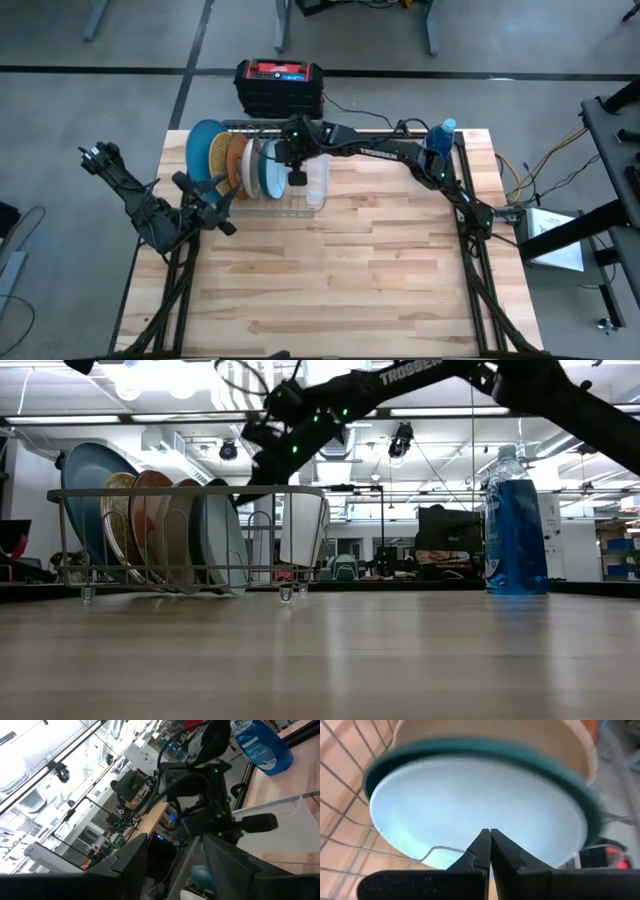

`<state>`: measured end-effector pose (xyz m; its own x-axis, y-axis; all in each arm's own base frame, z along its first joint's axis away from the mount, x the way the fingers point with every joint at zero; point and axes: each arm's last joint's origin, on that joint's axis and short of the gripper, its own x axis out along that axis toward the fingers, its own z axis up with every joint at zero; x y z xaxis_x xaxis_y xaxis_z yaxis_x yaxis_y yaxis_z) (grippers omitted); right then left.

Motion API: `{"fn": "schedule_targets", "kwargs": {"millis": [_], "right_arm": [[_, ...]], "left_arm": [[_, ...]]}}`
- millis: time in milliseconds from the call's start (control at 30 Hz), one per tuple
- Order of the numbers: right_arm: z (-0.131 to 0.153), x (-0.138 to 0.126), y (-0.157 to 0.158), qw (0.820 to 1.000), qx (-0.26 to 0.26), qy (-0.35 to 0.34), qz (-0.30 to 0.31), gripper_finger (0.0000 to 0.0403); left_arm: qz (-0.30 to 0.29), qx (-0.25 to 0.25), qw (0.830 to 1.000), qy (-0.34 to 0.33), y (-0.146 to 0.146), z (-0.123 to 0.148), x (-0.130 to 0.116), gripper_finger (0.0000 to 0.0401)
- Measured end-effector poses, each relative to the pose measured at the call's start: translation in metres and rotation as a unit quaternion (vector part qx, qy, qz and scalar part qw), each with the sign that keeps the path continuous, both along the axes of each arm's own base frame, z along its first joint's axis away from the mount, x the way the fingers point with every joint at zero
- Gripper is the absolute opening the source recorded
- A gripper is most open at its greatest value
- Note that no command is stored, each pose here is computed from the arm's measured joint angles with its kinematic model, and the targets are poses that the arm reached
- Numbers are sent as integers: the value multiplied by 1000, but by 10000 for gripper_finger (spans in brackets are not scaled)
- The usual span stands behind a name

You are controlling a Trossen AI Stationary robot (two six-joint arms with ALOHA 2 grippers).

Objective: Sort dishes
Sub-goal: Put the white plate in the dish rack

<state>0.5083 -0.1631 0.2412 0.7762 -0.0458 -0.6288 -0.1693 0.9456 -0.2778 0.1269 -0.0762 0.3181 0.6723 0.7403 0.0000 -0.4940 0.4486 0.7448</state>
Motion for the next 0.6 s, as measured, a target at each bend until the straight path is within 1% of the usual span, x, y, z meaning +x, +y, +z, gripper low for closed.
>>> {"fn": "schedule_targets", "kwargs": {"millis": [133, 233, 367, 533, 600], "right_arm": [[12, -5, 1, 1000, -13, 2, -6, 0], [13, -2, 1, 1000, -10, -18, -8, 0], [17, 6, 5, 998, -21, -65, -2, 0], [21, 13, 10, 994, 5, -111, 21, 0], [22, 14, 11, 992, 13, -125, 18, 0]], "left_arm": [[1, 1, 1000, 1, 0, 0, 0, 182], [1, 1, 1000, 2, 0, 0, 0, 182], [1, 1, 1000, 2, 0, 0, 0, 182], [1, 1, 1000, 2, 0, 0, 0, 182], [1, 2, 1000, 2, 0, 0, 0, 182]]}}
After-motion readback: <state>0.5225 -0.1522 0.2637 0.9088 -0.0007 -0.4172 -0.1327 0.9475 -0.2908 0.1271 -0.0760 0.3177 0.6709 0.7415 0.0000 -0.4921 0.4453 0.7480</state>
